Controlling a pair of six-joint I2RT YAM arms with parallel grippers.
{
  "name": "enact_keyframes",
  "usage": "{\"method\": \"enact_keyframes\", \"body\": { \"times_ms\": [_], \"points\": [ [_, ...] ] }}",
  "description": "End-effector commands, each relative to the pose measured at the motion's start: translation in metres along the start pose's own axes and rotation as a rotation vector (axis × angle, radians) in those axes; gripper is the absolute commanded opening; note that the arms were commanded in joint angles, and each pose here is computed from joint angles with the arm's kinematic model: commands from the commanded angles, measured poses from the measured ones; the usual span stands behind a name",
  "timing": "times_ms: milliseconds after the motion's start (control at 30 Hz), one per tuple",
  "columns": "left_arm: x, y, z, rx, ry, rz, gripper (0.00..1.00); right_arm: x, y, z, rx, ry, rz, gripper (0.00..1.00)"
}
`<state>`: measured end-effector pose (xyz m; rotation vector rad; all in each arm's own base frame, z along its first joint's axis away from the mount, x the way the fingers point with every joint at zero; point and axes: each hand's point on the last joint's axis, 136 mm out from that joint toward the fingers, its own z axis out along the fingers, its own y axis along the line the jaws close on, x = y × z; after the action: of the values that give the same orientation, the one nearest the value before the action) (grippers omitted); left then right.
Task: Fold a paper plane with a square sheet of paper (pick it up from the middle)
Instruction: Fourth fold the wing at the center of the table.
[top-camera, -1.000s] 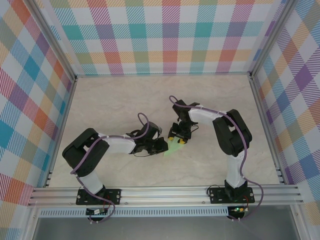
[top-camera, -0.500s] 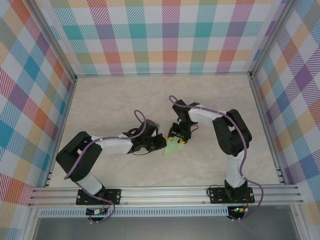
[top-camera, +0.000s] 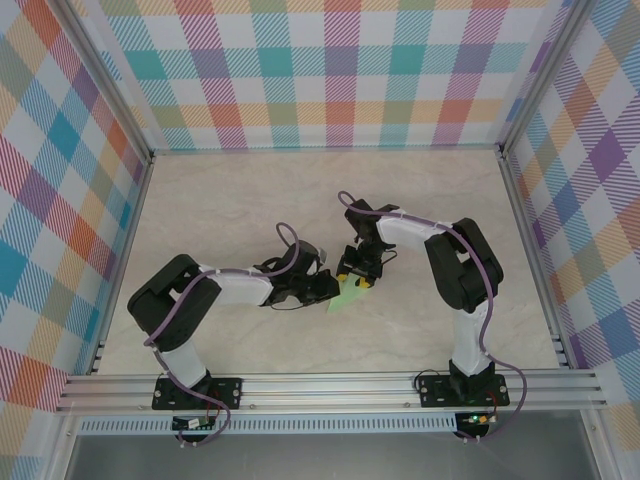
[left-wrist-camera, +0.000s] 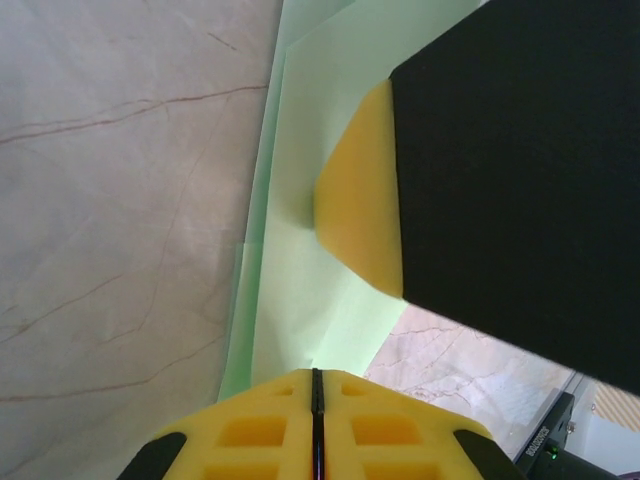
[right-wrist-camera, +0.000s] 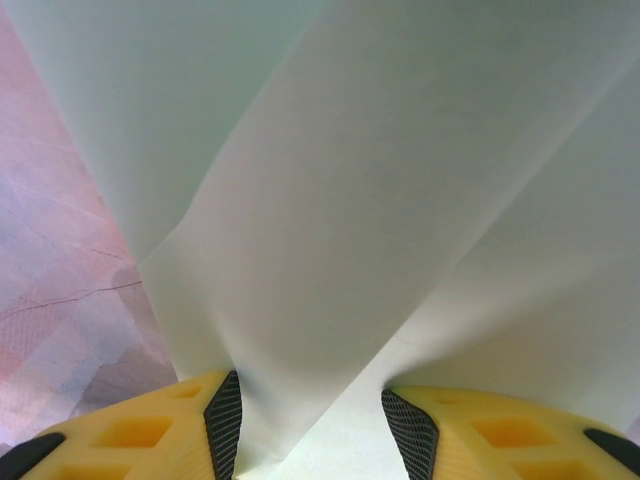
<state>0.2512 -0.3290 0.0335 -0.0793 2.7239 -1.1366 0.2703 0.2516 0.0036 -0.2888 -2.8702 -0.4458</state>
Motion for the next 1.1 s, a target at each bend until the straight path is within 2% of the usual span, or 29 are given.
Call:
{"method": "enact_keyframes", "body": {
  "times_ms": [0, 167, 667, 767, 967, 1067],
  "points": [
    [-0.007, -0.014, 0.002, 0.042, -0.006, 0.01, 0.09, 0.009, -0.075, 0.075, 0.264, 0.075, 0.026, 0.49],
    [-0.011, -0.011, 0.003, 0.015, -0.024, 0.014, 0.08, 0.009, -0.075, 0.076, 0.265, 0.075, 0.025, 0.49],
    [0.005, 0.029, 0.013, -0.109, 0.022, -0.032, 0.06, 0.009, -0.067, 0.07, 0.236, 0.069, 0.016, 0.49],
    [0.01, 0.046, 0.011, -0.177, 0.034, -0.054, 0.06, 0.005, -0.047, 0.052, 0.166, 0.024, -0.013, 0.49],
    [0.021, 0.068, 0.008, -0.262, 0.055, -0.087, 0.05, -0.004, 0.014, -0.026, -0.067, -0.178, -0.122, 0.52],
    [0.023, 0.071, 0.008, -0.271, 0.062, -0.09, 0.05, -0.002, 0.031, -0.056, -0.166, -0.261, -0.178, 0.53]
  ]
}}
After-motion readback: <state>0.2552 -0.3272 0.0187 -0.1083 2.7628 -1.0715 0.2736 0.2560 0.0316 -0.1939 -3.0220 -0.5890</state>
